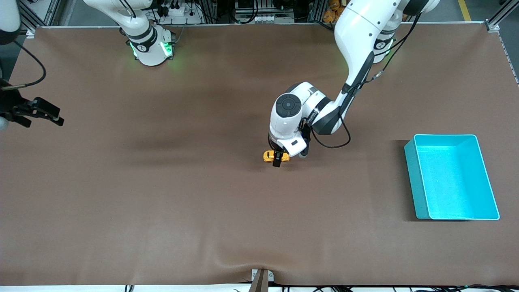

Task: Wind and store yellow beetle car
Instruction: 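Lower the left gripper and grasp the yellow car, then lift the car with the left gripper and carry it over the blue bin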

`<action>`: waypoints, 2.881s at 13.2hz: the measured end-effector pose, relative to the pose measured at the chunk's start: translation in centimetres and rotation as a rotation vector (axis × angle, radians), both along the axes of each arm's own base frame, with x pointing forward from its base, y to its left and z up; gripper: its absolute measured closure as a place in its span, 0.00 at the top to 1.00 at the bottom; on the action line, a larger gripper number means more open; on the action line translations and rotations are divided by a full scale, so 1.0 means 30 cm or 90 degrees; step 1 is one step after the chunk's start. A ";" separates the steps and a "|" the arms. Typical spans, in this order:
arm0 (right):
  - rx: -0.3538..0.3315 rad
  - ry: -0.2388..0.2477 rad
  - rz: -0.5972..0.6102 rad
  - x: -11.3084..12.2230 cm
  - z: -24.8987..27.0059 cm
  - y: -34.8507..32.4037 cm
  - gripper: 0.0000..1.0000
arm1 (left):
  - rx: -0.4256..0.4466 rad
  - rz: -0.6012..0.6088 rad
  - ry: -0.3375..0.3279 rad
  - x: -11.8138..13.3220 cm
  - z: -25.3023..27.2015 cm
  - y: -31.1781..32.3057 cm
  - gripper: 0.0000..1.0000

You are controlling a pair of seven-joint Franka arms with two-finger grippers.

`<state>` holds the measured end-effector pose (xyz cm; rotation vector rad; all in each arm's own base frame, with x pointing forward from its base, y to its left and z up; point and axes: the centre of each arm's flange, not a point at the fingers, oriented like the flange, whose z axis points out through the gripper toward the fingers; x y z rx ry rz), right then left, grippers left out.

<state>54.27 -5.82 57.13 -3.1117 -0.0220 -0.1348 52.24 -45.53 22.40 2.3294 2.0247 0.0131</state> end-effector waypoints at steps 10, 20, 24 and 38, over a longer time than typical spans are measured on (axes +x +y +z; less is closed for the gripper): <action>-0.044 0.042 0.007 -0.055 0.176 0.029 1.00 | 0.023 -0.012 0.012 -0.065 -0.178 -0.038 1.00; -0.042 0.057 0.006 -0.061 0.168 0.030 1.00 | 0.034 -0.064 -0.048 0.033 -0.033 -0.014 0.49; -0.042 0.061 0.008 -0.064 0.169 0.039 1.00 | 0.078 -0.087 -0.059 0.307 0.235 0.386 0.46; -0.023 0.065 0.013 -0.072 0.204 0.066 1.00 | 0.136 -0.318 0.022 0.495 0.538 1.797 0.46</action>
